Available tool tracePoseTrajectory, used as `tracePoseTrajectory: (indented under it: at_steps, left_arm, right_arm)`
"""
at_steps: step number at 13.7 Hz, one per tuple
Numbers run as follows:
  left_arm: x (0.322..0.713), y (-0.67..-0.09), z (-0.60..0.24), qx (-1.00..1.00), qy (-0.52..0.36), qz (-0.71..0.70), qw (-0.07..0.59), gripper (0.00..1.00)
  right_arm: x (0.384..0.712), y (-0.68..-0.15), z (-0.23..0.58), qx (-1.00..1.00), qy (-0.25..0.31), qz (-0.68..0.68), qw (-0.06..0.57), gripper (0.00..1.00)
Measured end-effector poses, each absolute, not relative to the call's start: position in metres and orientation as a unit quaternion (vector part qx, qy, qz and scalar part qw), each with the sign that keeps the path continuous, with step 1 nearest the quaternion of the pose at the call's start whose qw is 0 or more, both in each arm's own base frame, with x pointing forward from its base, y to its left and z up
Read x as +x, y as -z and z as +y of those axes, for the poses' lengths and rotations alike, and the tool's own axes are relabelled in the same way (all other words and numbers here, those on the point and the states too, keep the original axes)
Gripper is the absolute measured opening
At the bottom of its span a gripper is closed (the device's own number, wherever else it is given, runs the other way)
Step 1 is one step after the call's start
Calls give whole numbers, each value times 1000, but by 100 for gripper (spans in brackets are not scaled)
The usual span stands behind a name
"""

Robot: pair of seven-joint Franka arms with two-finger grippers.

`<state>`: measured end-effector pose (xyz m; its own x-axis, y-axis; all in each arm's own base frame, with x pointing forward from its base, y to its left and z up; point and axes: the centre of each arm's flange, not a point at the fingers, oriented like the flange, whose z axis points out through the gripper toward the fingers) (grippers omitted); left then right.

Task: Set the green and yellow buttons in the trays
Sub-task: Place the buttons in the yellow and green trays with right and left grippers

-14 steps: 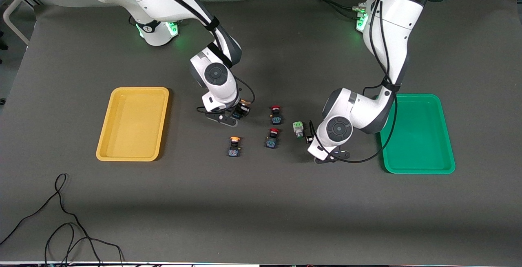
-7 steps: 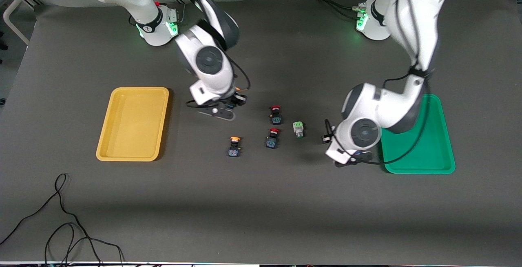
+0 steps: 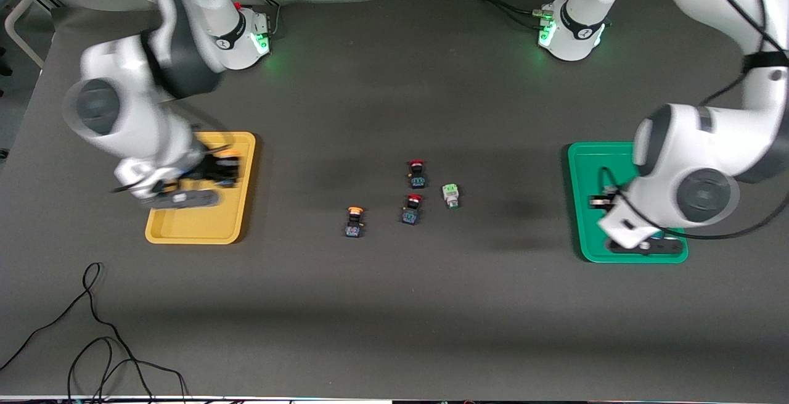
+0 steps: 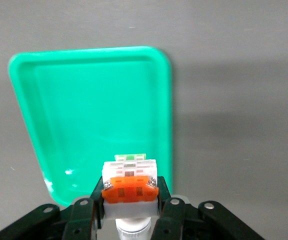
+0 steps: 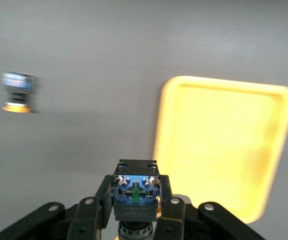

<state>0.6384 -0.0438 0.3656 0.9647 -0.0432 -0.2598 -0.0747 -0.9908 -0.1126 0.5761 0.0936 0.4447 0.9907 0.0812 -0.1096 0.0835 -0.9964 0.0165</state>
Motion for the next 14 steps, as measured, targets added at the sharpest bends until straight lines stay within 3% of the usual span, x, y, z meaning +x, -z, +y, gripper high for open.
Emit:
tracePoseTrajectory:
  at_steps: [3,5,8,11,14]
  left_arm:
    - [636,-336,25,-989,-123,65,41,42]
    - [627,-305,45,-990,-109,87,35,42]
    - [601,-252,92,-991,-74,112,27,42]
    - [575,-214,112,-992,-55,114,22,42]
    - [566,-195,109,-992,-49,116,20,42]
  right_arm:
    - [575,-413,-14,997,33,71,14,41]
    - [559,-364,-51,997,15,67,26,41]
    - [534,-285,-76,998,6,55,44,41]
    - [526,-221,-88,998,7,62,12,41]
    - [528,-193,-89,998,7,70,3,41]
